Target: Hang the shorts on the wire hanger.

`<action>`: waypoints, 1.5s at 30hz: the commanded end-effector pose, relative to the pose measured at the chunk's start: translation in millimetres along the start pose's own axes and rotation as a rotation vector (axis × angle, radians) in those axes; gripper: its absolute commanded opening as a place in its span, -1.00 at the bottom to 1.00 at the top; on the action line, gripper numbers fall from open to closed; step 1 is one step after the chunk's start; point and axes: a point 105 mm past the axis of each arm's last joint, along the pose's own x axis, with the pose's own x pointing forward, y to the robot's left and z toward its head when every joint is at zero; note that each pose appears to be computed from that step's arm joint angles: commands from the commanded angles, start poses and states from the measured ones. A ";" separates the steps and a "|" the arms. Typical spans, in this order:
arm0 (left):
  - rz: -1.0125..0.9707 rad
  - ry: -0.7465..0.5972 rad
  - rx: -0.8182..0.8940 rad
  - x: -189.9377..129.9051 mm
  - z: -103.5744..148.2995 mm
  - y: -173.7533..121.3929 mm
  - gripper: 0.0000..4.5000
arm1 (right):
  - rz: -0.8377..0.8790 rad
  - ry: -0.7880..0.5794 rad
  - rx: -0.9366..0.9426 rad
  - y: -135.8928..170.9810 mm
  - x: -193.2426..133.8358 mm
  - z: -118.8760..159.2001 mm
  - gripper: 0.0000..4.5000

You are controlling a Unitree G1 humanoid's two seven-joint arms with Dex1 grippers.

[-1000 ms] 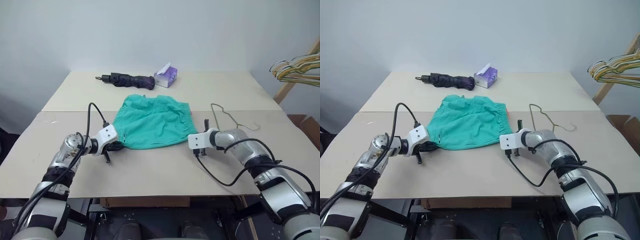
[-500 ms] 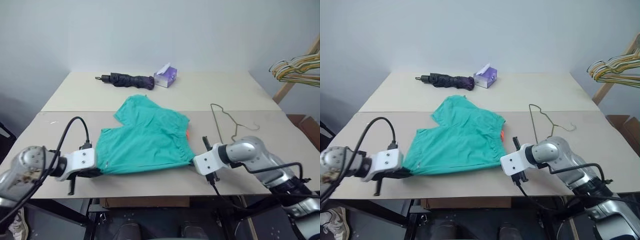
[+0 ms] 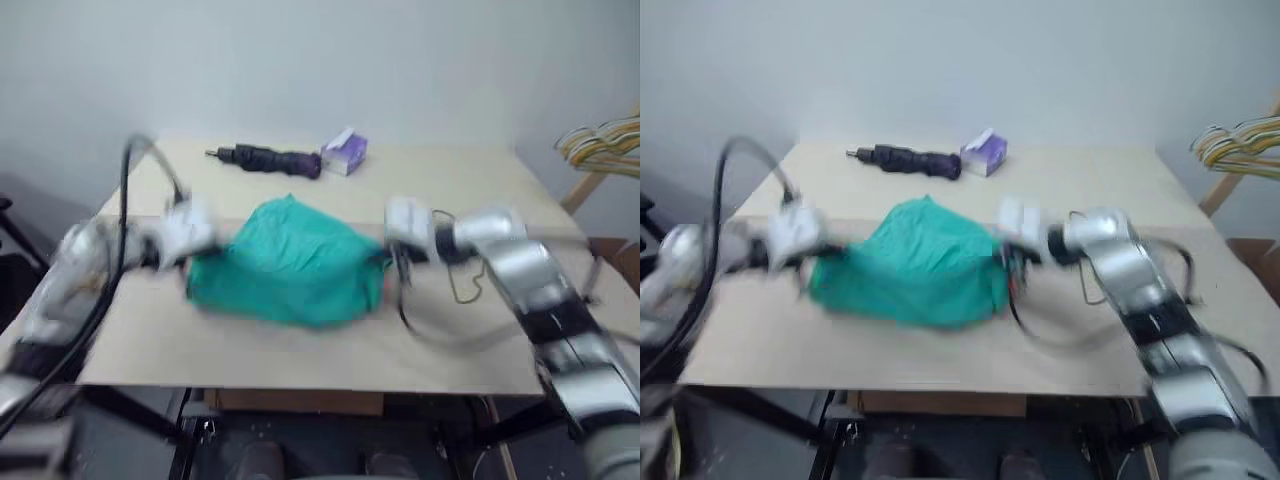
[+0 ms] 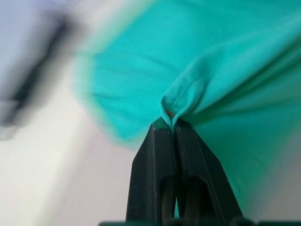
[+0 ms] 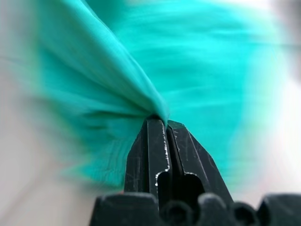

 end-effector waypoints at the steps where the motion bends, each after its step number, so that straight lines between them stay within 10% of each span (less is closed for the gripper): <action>1: 0.638 -0.295 -0.112 -28.3 71.5 119.0 -0.99 | -0.776 -0.084 -0.161 -124.1 -49.2 39.3 -1.00; 4: 0.703 -0.587 -0.193 -61.4 117.7 139.4 -0.99 | -0.952 -0.266 -0.150 -148.4 -82.4 76.2 -1.00; 10: 0.515 -0.598 -0.064 -82.9 111.6 109.8 -0.99 | -0.830 -0.322 -0.349 -115.0 -83.1 80.0 -1.00; 16: 0.129 -0.405 -0.028 -82.4 57.7 44.4 -0.99 | -0.406 -0.234 -0.575 -29.8 -47.2 30.5 -1.00; 19: -0.284 -0.161 -0.024 -93.3 4.2 -32.6 -0.99 | 0.069 -0.089 -0.664 56.8 -32.1 -35.8 -1.00; 24: -0.604 0.172 0.042 -117.6 -62.1 -103.5 -0.99 | 0.388 -0.025 -0.669 126.6 -38.2 -81.7 -1.00; 38: -0.910 0.297 0.064 -149.5 -75.2 -159.2 -0.99 | 0.592 0.051 -0.641 148.0 -69.0 -98.0 -1.00; 45: -0.860 0.224 0.043 -139.8 -65.0 -151.1 -0.43 | 0.630 0.013 -0.582 152.0 -84.9 -86.3 -0.10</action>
